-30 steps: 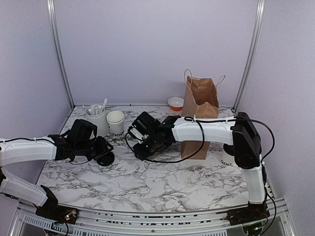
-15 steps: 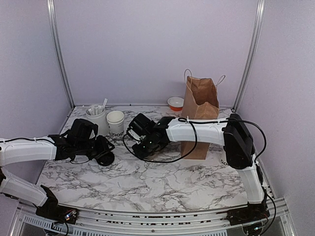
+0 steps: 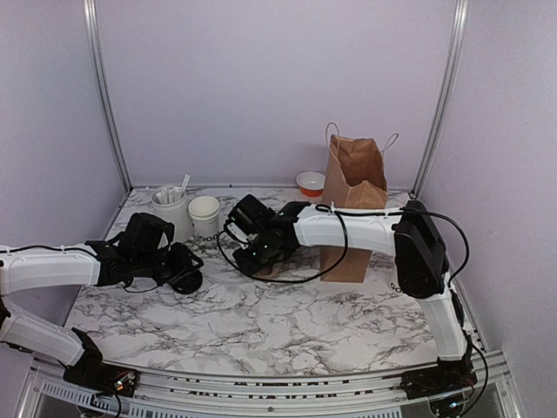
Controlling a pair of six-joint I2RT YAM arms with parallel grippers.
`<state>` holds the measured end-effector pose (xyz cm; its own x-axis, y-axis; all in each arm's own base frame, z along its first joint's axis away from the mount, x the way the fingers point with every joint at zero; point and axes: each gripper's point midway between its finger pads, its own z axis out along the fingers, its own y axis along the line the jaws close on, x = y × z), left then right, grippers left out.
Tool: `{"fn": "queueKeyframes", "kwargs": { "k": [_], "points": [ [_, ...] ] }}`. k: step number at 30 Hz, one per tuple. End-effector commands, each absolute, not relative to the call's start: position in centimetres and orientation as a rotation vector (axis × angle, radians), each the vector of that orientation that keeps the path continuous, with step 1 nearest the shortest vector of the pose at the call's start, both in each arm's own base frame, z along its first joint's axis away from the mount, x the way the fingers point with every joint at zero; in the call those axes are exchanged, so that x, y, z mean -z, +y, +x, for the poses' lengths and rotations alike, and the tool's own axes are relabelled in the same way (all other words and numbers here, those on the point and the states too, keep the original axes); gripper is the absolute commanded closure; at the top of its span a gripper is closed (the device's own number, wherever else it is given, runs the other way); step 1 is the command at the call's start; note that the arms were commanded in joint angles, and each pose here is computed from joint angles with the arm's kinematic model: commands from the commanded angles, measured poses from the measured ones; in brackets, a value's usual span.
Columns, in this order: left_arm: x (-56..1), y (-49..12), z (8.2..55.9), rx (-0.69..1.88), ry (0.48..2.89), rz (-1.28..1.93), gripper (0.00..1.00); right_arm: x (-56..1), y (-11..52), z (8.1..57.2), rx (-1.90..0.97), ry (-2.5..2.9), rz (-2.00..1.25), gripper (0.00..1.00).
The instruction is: Pack the takeout coffee
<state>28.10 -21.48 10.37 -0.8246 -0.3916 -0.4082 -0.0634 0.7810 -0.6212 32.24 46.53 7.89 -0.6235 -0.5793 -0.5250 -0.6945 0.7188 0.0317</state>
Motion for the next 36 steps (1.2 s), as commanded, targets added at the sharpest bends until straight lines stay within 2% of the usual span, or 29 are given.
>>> {"fn": "queueKeyframes", "kwargs": {
  "k": [1, 4, 10, 24, 36],
  "points": [
    [-10.9, -21.8, 28.2, 0.86, 2.42, -0.323, 0.6, -8.0, 47.0, 32.7, -0.325, 2.434, -0.975, 0.79],
    [-10.8, -21.9, 28.2, 0.864, 2.423, -0.316, 0.6, -8.0, 47.0, 32.8, -0.322, 2.432, -0.975, 0.7],
    [-10.8, -22.0, 28.3, 0.869, 2.422, -0.316, 0.6, -7.9, 47.1, 32.8, -0.321, 2.438, -0.97, 0.7],
    [-10.3, -22.9, 28.3, 0.928, 2.43, -0.314, 0.6, -8.5, 47.3, 32.7, -0.343, 2.442, -0.959, 0.89],
    [-9.4, -25.7, 29.0, 1.115, 2.427, -0.34, 0.6, -11.2, 48.3, 30.3, -0.508, 2.441, -0.938, 0.94]
  ]
}}
